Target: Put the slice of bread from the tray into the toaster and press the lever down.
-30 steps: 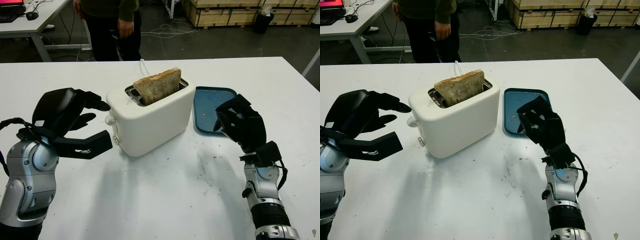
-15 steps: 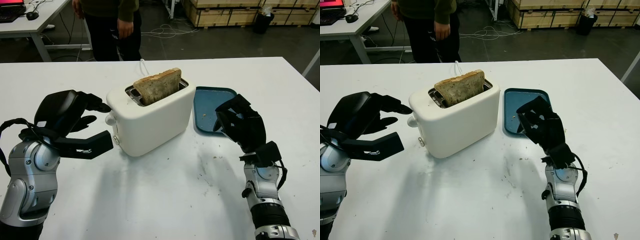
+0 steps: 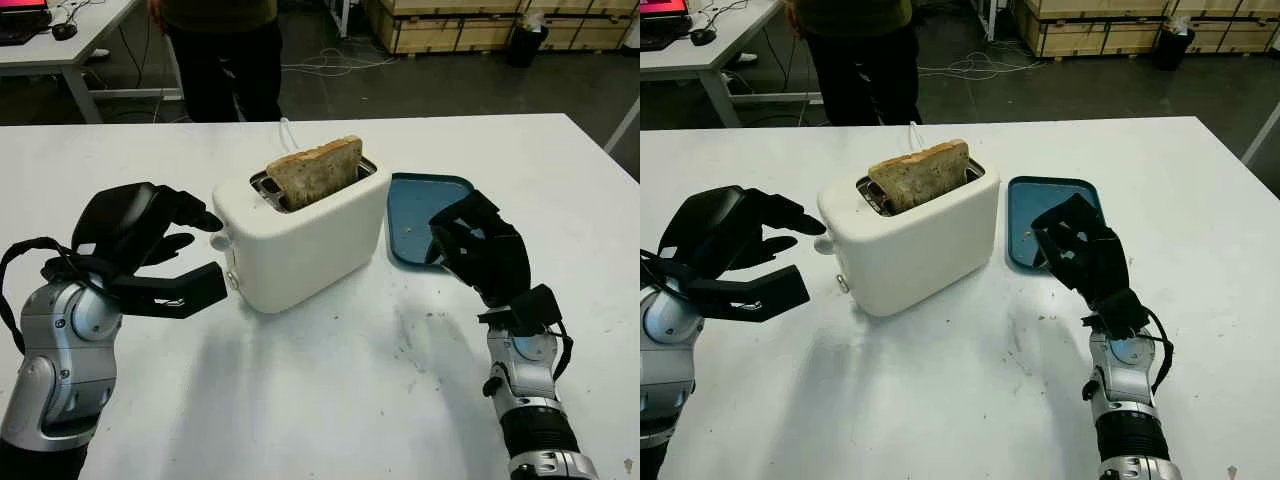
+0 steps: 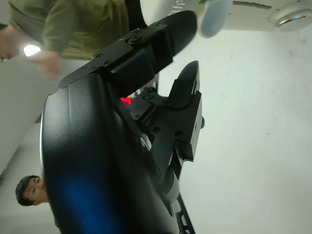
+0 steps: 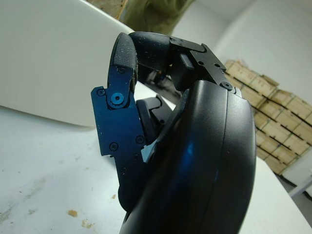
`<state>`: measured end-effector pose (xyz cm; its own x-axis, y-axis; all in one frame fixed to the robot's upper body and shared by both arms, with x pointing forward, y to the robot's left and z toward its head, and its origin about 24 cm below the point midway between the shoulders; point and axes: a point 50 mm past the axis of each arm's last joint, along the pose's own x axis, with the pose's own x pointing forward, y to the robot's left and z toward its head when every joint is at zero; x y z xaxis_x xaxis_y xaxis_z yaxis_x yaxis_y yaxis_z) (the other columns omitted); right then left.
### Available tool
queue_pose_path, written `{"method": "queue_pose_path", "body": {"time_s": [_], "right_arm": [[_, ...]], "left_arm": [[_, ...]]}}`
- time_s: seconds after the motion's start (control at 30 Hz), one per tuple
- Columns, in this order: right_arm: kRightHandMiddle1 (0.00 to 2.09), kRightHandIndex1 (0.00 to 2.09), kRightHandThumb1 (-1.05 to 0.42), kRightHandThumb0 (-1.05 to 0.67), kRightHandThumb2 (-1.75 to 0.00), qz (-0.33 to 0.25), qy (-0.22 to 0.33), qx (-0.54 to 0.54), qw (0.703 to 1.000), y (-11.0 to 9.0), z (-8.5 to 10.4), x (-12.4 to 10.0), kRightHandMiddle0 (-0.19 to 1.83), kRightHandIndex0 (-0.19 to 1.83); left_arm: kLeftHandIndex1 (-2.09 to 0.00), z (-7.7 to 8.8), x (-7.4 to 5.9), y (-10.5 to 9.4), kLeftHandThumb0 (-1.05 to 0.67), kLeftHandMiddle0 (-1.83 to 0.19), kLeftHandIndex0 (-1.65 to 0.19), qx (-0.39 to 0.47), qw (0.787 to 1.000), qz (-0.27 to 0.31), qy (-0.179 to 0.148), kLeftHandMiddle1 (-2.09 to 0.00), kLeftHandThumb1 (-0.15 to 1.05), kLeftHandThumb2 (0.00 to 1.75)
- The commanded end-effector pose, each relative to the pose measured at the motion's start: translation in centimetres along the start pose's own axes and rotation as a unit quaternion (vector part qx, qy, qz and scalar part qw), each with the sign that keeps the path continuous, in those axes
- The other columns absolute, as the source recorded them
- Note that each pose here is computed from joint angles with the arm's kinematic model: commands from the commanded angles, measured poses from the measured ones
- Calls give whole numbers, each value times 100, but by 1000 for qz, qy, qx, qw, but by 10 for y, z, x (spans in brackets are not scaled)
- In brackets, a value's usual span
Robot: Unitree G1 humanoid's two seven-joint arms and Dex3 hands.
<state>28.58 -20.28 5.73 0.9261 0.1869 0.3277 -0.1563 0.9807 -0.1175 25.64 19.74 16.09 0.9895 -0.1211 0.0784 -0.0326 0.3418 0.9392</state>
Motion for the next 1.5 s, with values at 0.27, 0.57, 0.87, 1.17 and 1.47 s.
{"method": "queue_pose_path", "body": {"time_s": [0.27, 0.57, 0.87, 1.17, 1.47], "right_arm": [[175, 175, -92, -42, -35, -8, -13, 5, 1000, -1, 3, 0, 50, 81], [175, 175, -92, -42, -33, -10, -8, 9, 1000, 0, 2, 0, 50, 80], [175, 175, -92, -40, -34, -6, -11, 4, 1000, -1, 2, -1, 49, 80], [175, 175, -92, -41, -34, -6, -7, 1, 1000, -1, 1, -2, 50, 80], [175, 175, -92, -41, -35, -3, -8, 6, 1000, -1, 1, -2, 50, 81]], "left_arm": [[-86, -2, 8, -14, 1, -94, -117, 24, 999, -21, 7, -175, 92, 2], [-103, -2, 9, -27, 1, -93, -108, 32, 998, -50, 12, -175, 91, 1], [-110, 5, 5, -45, 2, -91, -101, 12, 997, -76, 10, -175, 92, 4], [-50, -4, -2, -77, 5, -82, -114, 0, 994, -102, 46, -170, 92, 8], [-16, -13, 3, -79, 2, -97, -118, -8, 992, -109, 70, -111, 92, 15]]}}
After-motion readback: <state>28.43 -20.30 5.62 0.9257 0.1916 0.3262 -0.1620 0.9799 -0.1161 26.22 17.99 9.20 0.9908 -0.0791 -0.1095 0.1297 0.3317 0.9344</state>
